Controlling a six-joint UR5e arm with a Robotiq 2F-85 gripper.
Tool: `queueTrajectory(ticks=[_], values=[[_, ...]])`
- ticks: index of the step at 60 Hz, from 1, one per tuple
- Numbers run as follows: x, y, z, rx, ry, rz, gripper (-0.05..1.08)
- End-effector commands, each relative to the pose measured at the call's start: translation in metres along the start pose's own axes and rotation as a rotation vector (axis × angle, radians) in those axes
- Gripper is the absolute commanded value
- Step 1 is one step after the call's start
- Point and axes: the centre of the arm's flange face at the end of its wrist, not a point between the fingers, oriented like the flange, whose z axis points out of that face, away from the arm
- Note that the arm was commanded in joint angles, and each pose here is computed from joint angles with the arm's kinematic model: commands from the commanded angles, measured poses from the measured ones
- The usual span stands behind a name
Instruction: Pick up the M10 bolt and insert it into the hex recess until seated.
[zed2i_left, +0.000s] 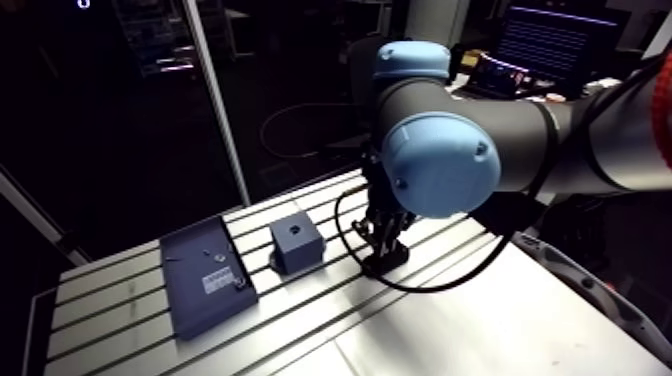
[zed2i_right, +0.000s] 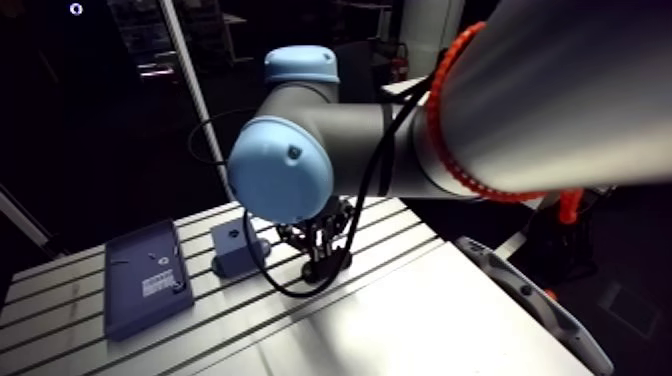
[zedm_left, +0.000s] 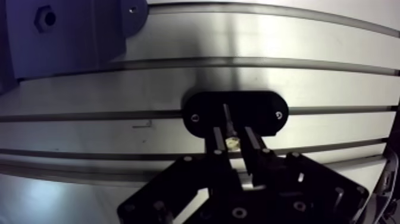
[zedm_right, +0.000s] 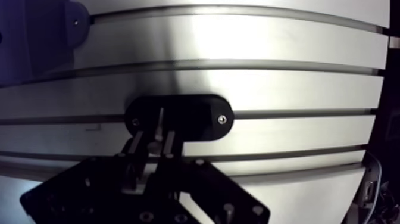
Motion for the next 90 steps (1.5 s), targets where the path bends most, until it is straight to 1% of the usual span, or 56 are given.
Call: queueTrajectory(ticks=[1, 6, 9, 13, 14, 18, 21, 26, 33, 35, 36, 37, 38, 39, 40, 41, 42, 43, 44, 45, 46, 47, 48, 49, 50, 52, 55, 57, 59, 61, 68, 70, 81, 83, 90], values=[[0.003, 0.002, -0.009, -0.012, 0.016, -0.004, 0.73], [0.006, 0.004, -0.017, -0.019, 0.03, -0.005, 0.73], [0.008, 0.004, -0.019, -0.02, 0.034, -0.005, 0.73], [0.012, 0.006, -0.029, -0.026, 0.05, -0.007, 0.74], [0.015, 0.007, -0.035, -0.031, 0.059, -0.009, 0.74], [0.02, 0.009, -0.046, -0.031, 0.059, -0.011, 0.74], [0.026, 0.01, -0.059, -0.024, 0.054, -0.015, 0.74], [0.032, 0.007, -0.074, -0.019, 0.046, -0.029, 0.74], [0.052, -0.013, -0.104, -0.019, 0.037, -0.107, 0.74], [0.057, -0.017, -0.11, -0.018, 0.028, -0.126, 0.74], [0.059, -0.02, -0.115, -0.018, 0.015, -0.141, 0.74], [0.059, -0.02, -0.115, -0.018, 0.015, -0.141, 0.74], [0.061, -0.022, -0.119, -0.017, 0.002, -0.156, 0.74], [0.061, -0.022, -0.119, -0.017, 0.002, -0.156, 0.74], [0.065, -0.027, -0.122, -0.018, -0.01, -0.176, 0.74], [0.065, -0.027, -0.122, -0.018, -0.01, -0.176, 0.74], [0.069, -0.034, -0.125, -0.02, -0.025, -0.199, 0.74], [0.069, -0.034, -0.125, -0.02, -0.025, -0.199, 0.74], [0.074, -0.044, -0.127, -0.025, -0.042, -0.224, 0.74], [0.074, -0.044, -0.127, -0.025, -0.042, -0.224, 0.74], [0.078, -0.052, -0.128, -0.033, -0.061, -0.244, 0.74], [0.078, -0.052, -0.128, -0.033, -0.061, -0.244, 0.74], [0.083, -0.059, -0.13, -0.041, -0.076, -0.262, 0.74], [0.083, -0.059, -0.13, -0.041, -0.076, -0.262, 0.74], [0.087, -0.066, -0.132, -0.048, -0.087, -0.281, 0.74], [0.091, -0.071, -0.135, -0.049, -0.09, -0.294, 0.74], [0.094, -0.075, -0.137, -0.049, -0.095, -0.305, 0.74], [0.103, -0.084, -0.141, -0.043, -0.107, -0.347, 0.74], [0.103, -0.084, -0.141, -0.043, -0.107, -0.347, 0.74], [0.111, -0.097, -0.145, -0.04, -0.117, -0.393, 0.74], [0.12, -0.107, -0.145, -0.04, -0.13, -0.426, 0.74], [0.124, -0.117, -0.145, -0.037, -0.138, -0.46, 0.74], [0.125, -0.126, -0.152, -0.033, -0.148, -0.514, 0.74], [0.125, -0.129, -0.151, -0.029, -0.159, -0.524, 0.74], [0.123, -0.13, -0.149, -0.022, -0.171, -0.55, 0.74]])
